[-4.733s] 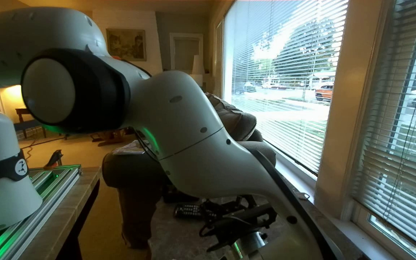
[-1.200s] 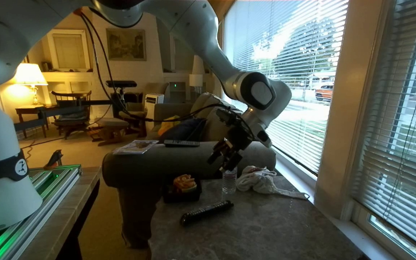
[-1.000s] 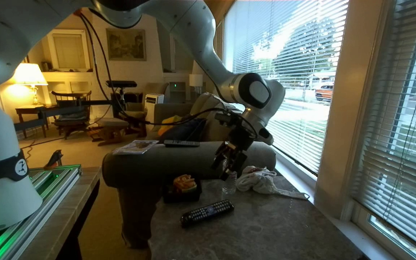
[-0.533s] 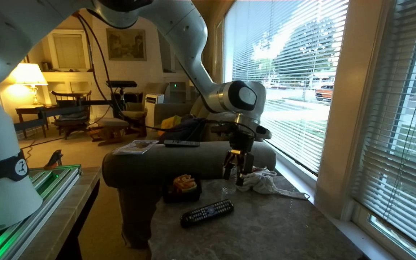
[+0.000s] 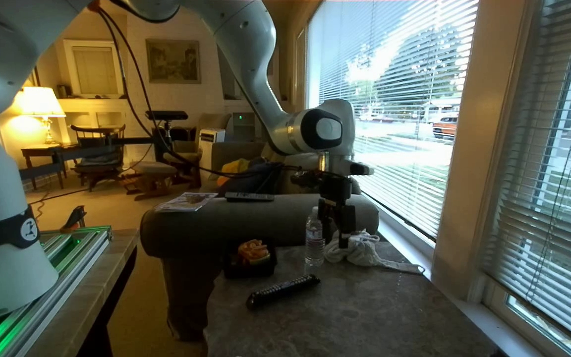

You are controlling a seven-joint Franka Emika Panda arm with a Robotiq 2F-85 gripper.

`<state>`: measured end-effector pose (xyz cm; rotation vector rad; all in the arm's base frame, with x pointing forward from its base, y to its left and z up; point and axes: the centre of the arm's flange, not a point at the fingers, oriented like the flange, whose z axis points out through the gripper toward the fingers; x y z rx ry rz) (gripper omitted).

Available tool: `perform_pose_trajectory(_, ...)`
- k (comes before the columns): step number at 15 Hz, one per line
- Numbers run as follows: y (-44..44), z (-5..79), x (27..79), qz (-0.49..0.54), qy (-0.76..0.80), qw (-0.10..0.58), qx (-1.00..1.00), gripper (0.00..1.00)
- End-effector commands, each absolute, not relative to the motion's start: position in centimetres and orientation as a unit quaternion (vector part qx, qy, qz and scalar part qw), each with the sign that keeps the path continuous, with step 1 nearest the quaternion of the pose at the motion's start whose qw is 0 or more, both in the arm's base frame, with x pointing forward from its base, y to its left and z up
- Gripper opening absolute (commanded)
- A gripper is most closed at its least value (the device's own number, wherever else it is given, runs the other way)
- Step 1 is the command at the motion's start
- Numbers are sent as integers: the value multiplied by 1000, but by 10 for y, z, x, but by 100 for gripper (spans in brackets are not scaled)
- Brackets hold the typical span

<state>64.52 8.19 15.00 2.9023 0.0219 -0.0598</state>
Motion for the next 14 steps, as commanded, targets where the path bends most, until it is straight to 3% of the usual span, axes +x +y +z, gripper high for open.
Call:
perform_pose_trajectory(1,76,166,622,-36,4,65,997,100)
perform_pose_trajectory(14,70,169,629,-49,-19,54,997,100)
